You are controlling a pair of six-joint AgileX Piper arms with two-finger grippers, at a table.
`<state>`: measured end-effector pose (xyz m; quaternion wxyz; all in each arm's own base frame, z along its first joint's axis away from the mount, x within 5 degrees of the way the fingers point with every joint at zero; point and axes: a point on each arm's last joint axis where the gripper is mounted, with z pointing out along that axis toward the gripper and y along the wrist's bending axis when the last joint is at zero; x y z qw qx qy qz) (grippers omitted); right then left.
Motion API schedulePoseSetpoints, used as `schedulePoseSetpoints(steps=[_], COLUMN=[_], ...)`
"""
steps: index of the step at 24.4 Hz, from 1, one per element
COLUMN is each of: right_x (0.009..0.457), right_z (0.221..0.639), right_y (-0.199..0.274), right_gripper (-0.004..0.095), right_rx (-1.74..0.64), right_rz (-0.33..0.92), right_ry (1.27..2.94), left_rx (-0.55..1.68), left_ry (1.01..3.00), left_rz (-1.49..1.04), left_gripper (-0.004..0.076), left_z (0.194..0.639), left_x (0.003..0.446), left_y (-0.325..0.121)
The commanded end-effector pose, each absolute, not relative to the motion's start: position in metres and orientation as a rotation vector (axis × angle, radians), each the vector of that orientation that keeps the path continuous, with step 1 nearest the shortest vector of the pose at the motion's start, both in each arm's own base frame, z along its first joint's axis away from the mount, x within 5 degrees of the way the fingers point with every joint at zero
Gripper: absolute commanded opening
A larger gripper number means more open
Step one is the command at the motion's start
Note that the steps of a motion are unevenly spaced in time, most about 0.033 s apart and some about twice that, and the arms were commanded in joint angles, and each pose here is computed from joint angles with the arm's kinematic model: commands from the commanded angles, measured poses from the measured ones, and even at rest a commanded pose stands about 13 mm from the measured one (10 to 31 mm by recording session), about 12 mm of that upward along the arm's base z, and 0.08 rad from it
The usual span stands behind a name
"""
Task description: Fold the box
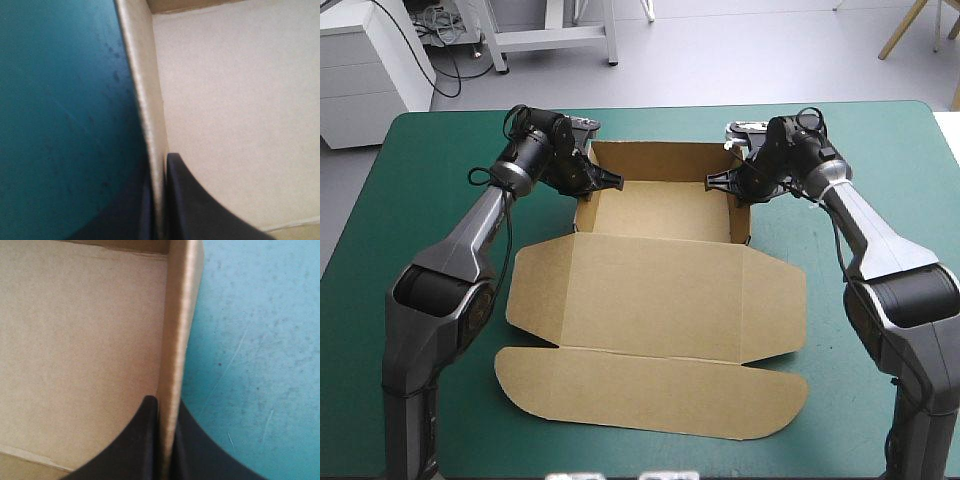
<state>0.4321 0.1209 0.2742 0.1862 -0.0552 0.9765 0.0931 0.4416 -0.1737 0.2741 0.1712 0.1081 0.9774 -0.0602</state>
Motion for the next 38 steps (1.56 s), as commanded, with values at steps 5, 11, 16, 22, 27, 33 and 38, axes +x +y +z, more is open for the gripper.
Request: schedulePoseSetpoints(steps=[5, 11, 16, 22, 27, 33, 38], right_x=[0.429, 0.426, 0.421, 0.415, 0.401, 0.370, 0.350], right_z=[0.294, 0.320, 0.340, 0.355, 0.386, 0.432, 0.456], right_y=[0.140, 0.138, 0.133, 0.132, 0.126, 0.116, 0.110], right_gripper=[0.0001, 0.0333, 0.0592, 0.0663, 0.0662, 0.0662, 0.0661], right_rx=[-0.212, -0.229, -0.236, -0.243, -0.243, -0.239, -0.236], right_rz=[0.319, 0.314, 0.285, 0.284, 0.275, 0.282, 0.287], right_ry=[2.657, 2.599, 2.603, 2.601, 2.527, 2.414, 2.348], left_rx=[0.354, 0.371, 0.367, 0.357, 0.346, 0.379, 0.403], left_ry=[2.743, 2.750, 2.671, 2.582, 2.528, 2.426, 2.280], left_rz=[-0.175, -0.166, -0.127, -0.105, -0.091, -0.110, -0.069], left_gripper=[-0.0009, 0.0405, 0.0624, 0.0618, 0.0587, 0.0554, 0.0543], left_z=[0.292, 0.297, 0.326, 0.361, 0.391, 0.439, 0.486], left_x=[0.435, 0.431, 0.424, 0.410, 0.392, 0.356, 0.311], left_y=[-0.175, -0.173, -0.166, -0.157, -0.148, -0.138, -0.131])
